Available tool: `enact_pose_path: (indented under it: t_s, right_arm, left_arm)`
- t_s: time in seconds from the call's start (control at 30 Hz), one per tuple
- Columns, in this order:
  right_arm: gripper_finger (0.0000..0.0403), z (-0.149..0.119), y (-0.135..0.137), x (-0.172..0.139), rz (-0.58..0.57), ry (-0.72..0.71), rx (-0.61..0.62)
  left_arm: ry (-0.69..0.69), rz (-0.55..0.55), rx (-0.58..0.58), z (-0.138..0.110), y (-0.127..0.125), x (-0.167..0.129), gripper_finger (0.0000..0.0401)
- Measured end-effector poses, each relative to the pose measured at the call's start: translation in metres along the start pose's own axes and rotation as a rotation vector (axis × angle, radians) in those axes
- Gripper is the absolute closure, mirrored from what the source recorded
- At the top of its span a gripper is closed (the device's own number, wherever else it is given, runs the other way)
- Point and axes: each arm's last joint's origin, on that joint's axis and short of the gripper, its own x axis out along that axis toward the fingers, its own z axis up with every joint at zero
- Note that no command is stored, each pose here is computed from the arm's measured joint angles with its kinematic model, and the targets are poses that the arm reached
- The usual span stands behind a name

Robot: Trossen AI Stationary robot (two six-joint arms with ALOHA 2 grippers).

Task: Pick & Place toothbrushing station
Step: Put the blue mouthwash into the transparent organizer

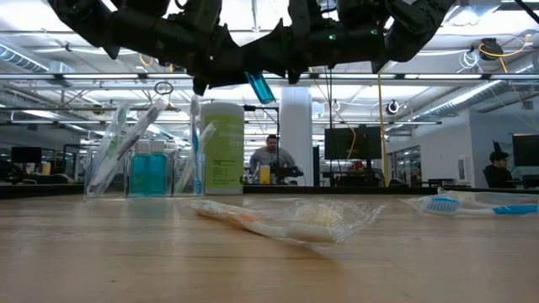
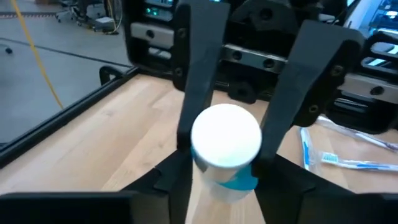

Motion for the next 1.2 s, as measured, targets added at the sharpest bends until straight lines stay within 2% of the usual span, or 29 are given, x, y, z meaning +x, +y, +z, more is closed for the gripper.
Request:
enact_pose_path:
  t_s: [0.23,1.2]
  right_arm:
    - [0.0299,-0.0008,-0.0006,0.0,-0.032,0.01,-0.011]
    - [0.028,-0.0012,-0.001,0.0,-0.033,0.012,-0.029]
  left_arm:
    - [0.006,0.012,-0.037,-0.0003,0.0033,0.0006,0.0278]
    - [0.009,0.014,-0.049,-0.0005,0.0044,0.0006,0.0281]
